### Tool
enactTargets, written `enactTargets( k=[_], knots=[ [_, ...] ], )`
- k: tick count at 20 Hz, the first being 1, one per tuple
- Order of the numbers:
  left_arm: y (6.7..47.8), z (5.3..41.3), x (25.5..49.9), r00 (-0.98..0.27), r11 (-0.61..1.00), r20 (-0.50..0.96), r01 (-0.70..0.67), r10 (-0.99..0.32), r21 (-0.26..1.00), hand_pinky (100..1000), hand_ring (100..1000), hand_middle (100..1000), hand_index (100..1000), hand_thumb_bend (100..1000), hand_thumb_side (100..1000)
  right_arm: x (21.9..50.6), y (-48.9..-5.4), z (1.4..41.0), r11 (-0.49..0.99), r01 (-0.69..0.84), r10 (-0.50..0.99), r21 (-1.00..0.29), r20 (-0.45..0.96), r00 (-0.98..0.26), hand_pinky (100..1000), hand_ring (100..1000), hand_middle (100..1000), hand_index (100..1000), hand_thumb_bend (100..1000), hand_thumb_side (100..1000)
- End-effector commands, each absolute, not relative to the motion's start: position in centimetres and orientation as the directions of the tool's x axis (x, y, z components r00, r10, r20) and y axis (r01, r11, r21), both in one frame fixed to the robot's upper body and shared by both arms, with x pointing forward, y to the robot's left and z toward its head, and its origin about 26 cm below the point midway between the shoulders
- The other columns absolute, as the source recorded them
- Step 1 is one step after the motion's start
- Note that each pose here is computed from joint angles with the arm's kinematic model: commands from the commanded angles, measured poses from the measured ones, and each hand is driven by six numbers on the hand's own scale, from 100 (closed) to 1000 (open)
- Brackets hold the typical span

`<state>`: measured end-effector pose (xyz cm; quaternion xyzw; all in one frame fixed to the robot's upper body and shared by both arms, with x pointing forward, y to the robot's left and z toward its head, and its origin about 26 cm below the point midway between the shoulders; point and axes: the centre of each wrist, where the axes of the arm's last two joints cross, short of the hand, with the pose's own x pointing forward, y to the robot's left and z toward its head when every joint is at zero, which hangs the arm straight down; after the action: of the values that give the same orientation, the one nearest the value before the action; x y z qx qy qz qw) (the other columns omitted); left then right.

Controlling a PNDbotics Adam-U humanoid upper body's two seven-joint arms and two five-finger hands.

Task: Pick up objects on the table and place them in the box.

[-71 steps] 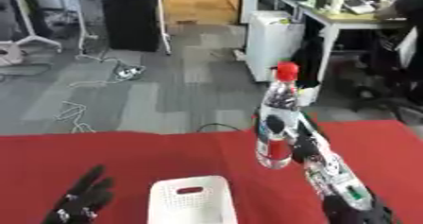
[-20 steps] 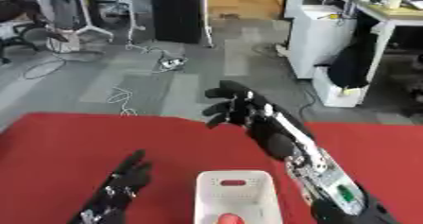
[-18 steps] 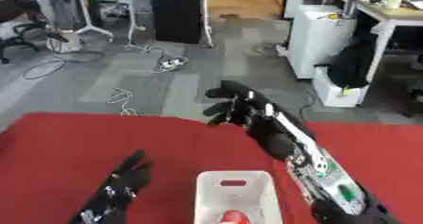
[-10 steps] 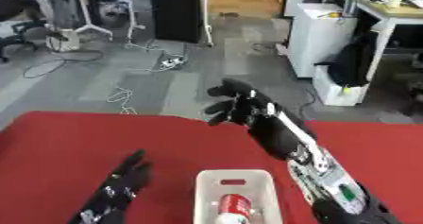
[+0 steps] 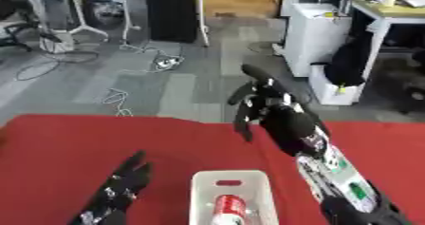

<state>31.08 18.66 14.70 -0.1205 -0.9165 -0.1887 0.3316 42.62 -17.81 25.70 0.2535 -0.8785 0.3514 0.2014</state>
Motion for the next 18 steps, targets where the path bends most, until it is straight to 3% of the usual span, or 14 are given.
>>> enactTargets(
  k=[1,2,7,18],
  knots=[
    [19.0,15.2,31.0,-0.767,0.901,0.636,0.331,0.084,0.281,967,1000,1000,895,100,834,42.2,-18.9,27.0,0.652,-0.552,-0.289,-0.520,0.503,-0.814,134,374,562,1000,652,756],
    [19.1,15.2,31.0,-0.767,0.901,0.637,0.330,0.083,0.280,967,1000,1000,895,100,833,42.2,-19.2,27.0,0.660,-0.547,-0.282,-0.515,0.506,-0.815,100,345,540,1000,650,752],
    [19.2,15.1,31.0,-0.765,0.904,0.640,0.325,0.078,0.277,967,1000,1000,895,100,833,42.0,-20.9,26.8,0.695,-0.520,-0.251,-0.496,0.510,-0.823,100,347,524,994,647,742],
    [19.4,15.0,30.9,-0.765,0.905,0.640,0.318,0.070,0.282,968,1000,1000,895,100,833,40.7,-25.3,27.0,0.760,-0.460,-0.191,-0.459,0.519,-0.833,125,368,568,1000,628,757]
  ],
)
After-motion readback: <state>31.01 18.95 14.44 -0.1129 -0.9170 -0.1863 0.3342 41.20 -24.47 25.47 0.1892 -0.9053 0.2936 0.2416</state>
